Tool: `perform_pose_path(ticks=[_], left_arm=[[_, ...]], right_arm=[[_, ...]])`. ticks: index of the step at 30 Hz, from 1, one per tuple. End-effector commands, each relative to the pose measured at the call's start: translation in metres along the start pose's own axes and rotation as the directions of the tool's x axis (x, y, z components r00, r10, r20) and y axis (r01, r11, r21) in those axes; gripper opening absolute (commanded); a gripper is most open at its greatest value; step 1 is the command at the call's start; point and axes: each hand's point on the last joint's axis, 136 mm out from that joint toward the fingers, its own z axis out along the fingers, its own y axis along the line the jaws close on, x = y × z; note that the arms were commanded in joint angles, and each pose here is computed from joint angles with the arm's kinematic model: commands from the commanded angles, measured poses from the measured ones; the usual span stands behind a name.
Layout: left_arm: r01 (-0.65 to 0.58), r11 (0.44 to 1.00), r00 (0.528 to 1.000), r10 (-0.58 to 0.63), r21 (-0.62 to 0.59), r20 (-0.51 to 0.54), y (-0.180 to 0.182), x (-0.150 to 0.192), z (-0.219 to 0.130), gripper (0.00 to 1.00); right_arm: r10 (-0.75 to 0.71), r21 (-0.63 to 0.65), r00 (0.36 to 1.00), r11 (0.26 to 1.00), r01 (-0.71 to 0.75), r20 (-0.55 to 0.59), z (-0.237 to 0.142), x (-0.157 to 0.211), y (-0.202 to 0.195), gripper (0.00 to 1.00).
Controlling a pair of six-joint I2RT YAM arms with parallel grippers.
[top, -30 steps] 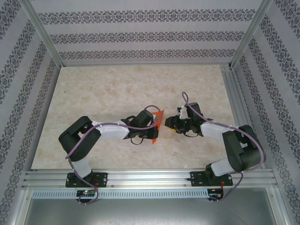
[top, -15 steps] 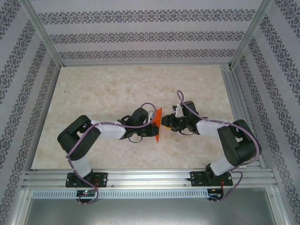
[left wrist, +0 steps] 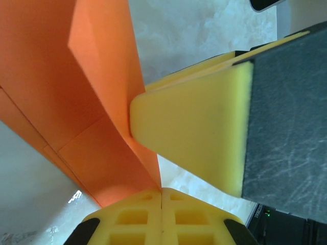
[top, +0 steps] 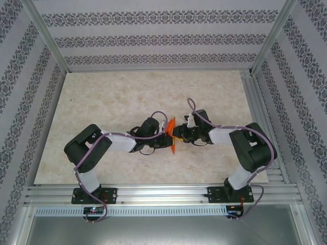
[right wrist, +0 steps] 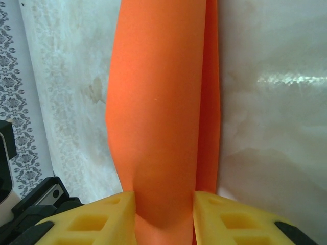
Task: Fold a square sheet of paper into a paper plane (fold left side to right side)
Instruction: Fold the wing for the fifth time at the center of the table.
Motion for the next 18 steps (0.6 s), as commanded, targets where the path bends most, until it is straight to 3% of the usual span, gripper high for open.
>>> perform_pose_path(ticks=[1,8,18], left_arm=[[0.012,1.000,1.000,-0.012,0.028,0.005,0.003,-0.003,0.004,0.00],[0.032,0.999,0.999,-0.032,0.019,0.002,0.013,0.003,0.005,0.12],[-0.009,0.999,0.999,0.008,0.037,0.032,-0.006,-0.003,-0.013,0.29]], right_arm=[[-0.026,-0.014,1.000,1.000,0.026,0.017,0.006,-0.007,0.007,0.35],[-0.015,0.001,1.000,1.000,0.015,0.007,0.011,-0.005,-0.001,0.34],[-0.010,0.014,1.000,1.000,0.010,-0.003,0.015,-0.004,-0.006,0.33]])
